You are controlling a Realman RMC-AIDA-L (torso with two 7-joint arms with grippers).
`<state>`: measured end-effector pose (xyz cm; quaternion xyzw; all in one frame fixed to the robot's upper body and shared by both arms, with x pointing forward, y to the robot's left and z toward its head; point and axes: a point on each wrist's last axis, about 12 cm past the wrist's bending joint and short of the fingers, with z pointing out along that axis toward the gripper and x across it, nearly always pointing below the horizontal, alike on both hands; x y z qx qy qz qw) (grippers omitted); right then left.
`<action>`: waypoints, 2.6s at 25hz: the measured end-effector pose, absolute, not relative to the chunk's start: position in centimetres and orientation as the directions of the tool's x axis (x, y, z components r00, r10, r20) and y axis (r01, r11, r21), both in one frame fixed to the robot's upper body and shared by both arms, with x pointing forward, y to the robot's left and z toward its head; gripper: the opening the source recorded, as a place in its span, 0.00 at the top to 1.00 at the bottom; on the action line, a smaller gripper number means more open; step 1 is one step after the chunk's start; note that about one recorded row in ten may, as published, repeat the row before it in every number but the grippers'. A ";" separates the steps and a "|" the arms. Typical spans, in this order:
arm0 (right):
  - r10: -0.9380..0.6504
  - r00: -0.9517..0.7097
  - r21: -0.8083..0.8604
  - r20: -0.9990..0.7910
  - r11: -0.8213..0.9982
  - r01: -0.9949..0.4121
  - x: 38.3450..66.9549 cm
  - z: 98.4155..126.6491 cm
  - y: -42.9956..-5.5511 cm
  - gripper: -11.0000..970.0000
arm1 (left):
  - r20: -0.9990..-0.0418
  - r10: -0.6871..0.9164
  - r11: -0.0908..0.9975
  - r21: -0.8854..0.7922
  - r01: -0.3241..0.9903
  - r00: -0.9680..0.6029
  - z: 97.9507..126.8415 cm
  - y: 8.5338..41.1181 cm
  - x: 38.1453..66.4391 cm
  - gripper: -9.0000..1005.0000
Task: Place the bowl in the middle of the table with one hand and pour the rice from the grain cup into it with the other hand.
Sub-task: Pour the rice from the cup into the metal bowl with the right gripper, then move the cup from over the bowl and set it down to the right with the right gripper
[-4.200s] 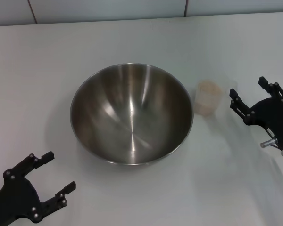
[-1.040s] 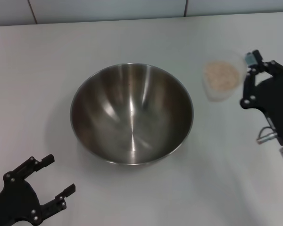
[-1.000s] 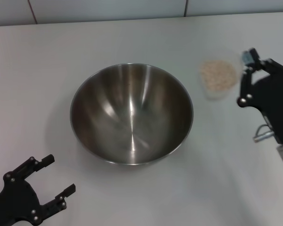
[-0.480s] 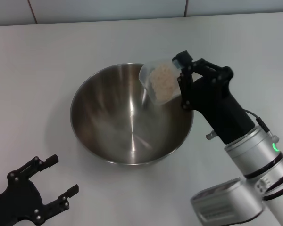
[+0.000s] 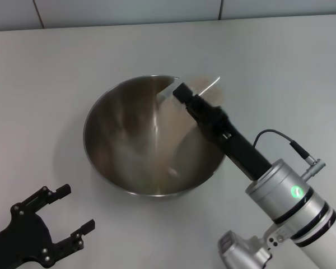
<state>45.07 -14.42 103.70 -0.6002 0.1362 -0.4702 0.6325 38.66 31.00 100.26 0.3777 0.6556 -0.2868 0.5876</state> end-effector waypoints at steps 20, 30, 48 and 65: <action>-0.446 0.272 -0.489 0.853 -0.500 0.714 44.9 103.5 -12.3 0.97 | -0.989 0.149 0.542 0.063 0.838 -0.022 100.5 30.9 39.1 0.21; -0.474 0.304 -0.530 0.826 -0.472 0.704 44.9 103.8 -11.8 0.97 | -0.988 0.150 0.534 0.056 0.844 -0.030 100.5 30.9 39.1 0.21; -0.505 0.323 -0.562 -0.801 0.819 -0.112 45.9 106.6 -13.5 0.97 | -0.988 0.150 0.544 0.056 0.837 -0.032 100.5 31.1 38.9 0.21; 0.000 0.196 -0.049 -0.981 0.968 -0.244 47.1 102.3 -22.0 0.97 | -0.989 0.147 0.533 0.058 0.844 -0.025 100.6 30.9 39.1 0.21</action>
